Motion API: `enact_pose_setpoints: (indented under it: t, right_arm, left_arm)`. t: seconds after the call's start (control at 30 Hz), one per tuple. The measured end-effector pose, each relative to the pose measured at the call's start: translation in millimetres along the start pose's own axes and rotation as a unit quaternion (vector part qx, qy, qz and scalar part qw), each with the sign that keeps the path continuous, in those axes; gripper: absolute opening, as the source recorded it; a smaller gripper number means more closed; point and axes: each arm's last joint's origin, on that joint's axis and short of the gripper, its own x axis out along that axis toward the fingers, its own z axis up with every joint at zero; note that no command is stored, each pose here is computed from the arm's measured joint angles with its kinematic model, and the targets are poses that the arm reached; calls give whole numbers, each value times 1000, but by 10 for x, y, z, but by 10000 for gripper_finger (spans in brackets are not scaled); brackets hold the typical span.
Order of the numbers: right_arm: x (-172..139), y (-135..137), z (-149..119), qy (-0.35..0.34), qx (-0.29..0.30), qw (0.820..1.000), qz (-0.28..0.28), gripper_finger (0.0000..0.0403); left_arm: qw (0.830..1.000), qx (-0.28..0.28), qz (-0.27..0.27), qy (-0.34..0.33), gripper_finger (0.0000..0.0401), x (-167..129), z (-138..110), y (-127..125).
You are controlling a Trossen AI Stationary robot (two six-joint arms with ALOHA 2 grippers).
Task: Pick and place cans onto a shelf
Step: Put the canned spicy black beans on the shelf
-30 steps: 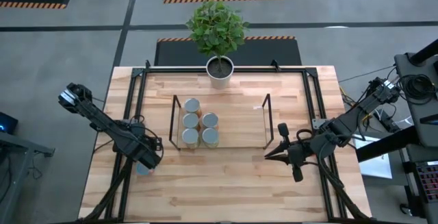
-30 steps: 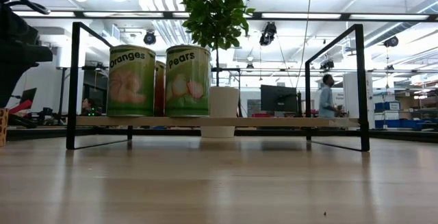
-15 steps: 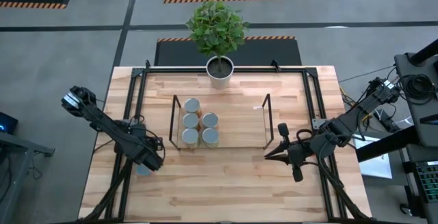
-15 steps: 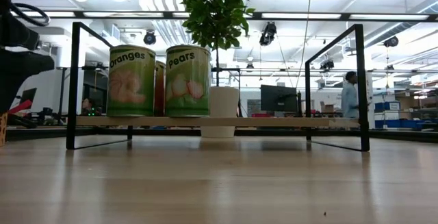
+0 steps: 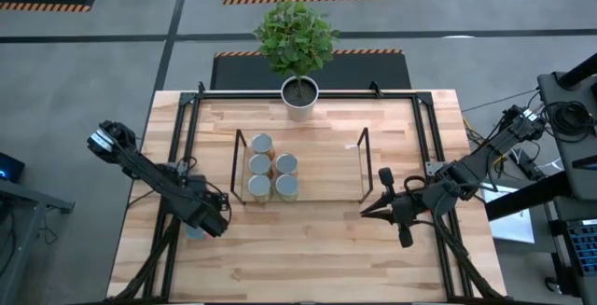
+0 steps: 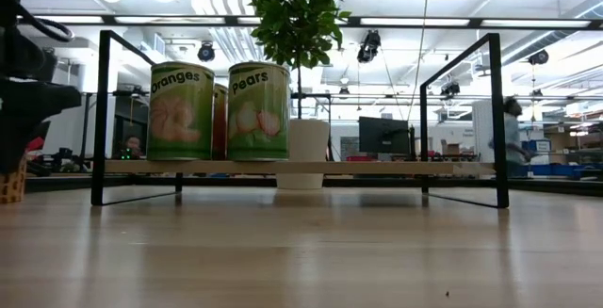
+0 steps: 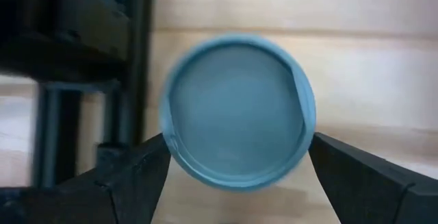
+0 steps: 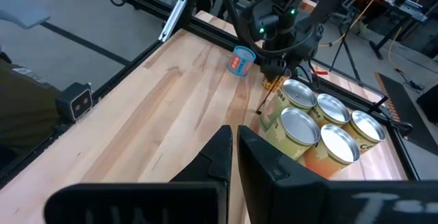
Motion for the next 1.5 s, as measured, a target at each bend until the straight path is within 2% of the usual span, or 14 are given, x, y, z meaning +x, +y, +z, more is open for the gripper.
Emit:
enact_pose_setpoints:
  t: [0.23,0.67,1.0,1.2,1.4,1.5]
  right_arm:
    - [0,2,-13,6,0,1000,1,13]
    - [0,2,-15,7,1,1000,1,13]
    - [0,2,-15,7,1,1000,1,13]
    - [0,2,-15,8,1,1000,1,13]
    - [0,3,-16,8,4,1000,1,13]
    - [0,3,-22,11,6,1000,1,13]
  left_arm:
    - [1000,0,-10,9,325,4,-24,-26]
    - [999,-24,0,-39,301,149,-9,-3]
    - [998,-35,3,-46,276,167,-25,-20]
    - [999,-23,-16,-25,276,5,-69,-99]
    - [999,-1,-38,-2,277,-324,-113,-190]
    - [1000,7,-27,-1,277,-532,-100,-175]
